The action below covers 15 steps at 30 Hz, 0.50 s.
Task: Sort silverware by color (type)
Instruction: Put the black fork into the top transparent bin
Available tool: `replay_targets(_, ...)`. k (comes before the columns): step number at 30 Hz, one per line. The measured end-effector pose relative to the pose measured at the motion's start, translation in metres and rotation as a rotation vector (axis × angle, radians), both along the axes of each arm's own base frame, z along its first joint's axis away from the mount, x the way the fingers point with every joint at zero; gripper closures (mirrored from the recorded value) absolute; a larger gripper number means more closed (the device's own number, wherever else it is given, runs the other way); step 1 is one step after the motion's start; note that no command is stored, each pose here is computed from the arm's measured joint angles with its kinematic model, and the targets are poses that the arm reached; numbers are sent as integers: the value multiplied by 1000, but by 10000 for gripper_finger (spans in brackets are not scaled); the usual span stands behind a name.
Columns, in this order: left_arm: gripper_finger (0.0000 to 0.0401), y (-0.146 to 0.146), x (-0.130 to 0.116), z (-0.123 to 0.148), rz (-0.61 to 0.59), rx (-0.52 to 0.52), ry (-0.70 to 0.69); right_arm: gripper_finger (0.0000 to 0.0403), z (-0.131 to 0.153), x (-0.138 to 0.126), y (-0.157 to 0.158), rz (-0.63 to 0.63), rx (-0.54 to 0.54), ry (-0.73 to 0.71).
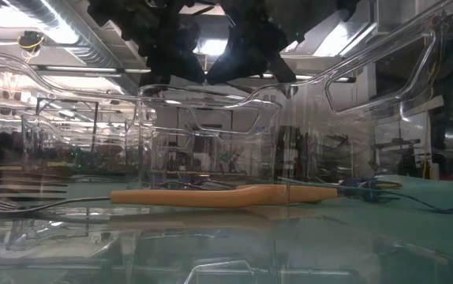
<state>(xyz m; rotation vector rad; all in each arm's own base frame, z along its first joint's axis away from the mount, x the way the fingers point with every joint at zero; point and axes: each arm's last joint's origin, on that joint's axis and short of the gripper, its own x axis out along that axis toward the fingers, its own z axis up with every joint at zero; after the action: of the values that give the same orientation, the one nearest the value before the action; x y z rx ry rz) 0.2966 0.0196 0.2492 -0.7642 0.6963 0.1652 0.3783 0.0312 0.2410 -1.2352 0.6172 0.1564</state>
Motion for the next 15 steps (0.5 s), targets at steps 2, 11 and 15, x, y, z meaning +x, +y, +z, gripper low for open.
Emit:
replay_targets(2,397,0,0,0,0,0,0,402,0,0,0,-1,0,0)
replay_targets(11,399,0,0,1,-2,1,-8,374,0,0,0,-1,0,-1)
replay_targets(15,400,0,1,1,-5,1,-14,341,0,0,0,-3,1,-1)
